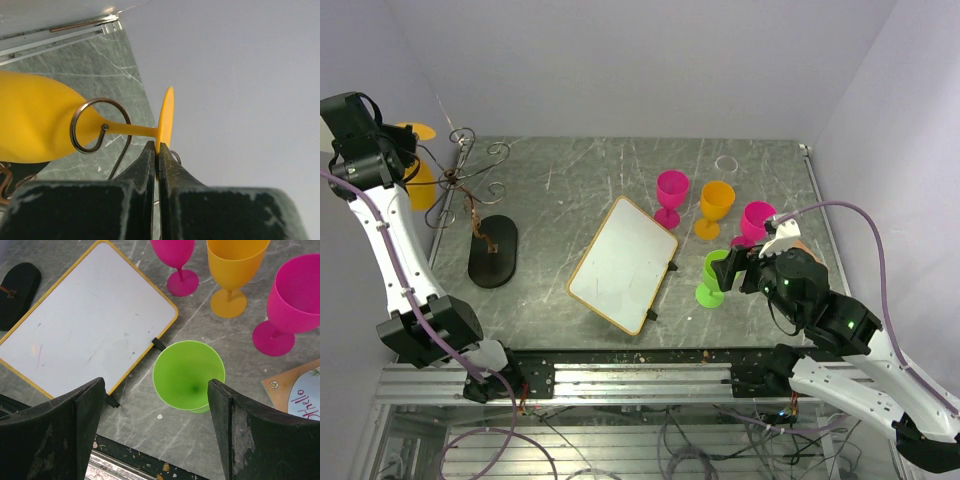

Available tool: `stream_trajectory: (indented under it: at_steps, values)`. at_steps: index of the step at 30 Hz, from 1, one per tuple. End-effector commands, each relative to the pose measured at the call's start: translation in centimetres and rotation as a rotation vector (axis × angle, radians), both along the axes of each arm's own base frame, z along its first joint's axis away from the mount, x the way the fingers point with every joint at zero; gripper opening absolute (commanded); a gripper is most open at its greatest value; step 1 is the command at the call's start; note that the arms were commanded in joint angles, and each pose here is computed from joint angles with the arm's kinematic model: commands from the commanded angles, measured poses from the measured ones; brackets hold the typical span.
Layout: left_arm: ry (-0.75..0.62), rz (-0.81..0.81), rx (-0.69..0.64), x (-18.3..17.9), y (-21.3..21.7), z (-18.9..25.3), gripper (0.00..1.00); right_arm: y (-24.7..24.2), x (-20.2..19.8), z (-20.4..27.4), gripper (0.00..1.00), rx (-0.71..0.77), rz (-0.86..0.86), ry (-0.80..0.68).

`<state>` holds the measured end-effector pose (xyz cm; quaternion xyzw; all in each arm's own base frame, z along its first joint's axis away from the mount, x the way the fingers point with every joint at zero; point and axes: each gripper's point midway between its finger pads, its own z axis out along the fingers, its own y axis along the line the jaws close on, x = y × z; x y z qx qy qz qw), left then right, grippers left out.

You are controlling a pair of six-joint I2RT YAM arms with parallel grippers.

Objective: Take the wine glass off the wine glass rack

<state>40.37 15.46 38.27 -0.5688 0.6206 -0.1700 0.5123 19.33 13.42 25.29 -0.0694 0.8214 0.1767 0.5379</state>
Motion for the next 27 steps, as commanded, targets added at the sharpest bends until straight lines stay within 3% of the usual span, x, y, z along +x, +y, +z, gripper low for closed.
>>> stream_trajectory:
  at_steps: [1,16,27]
  values:
    - [-0.042,-0.035,0.0,-1.3,-1.7,2.0,0.07,-0.1,0.0,0.7,0.83,0.01,0.0,-0.016]
    - [0.031,0.002,0.025,-3.8,-1.7,1.2,0.07,-0.1,-0.2,1.0,0.83,0.023,0.01,-0.027]
    - [0.108,0.169,0.117,-7.1,0.8,1.1,0.07,-0.1,-0.1,1.0,0.83,0.023,0.008,-0.026]
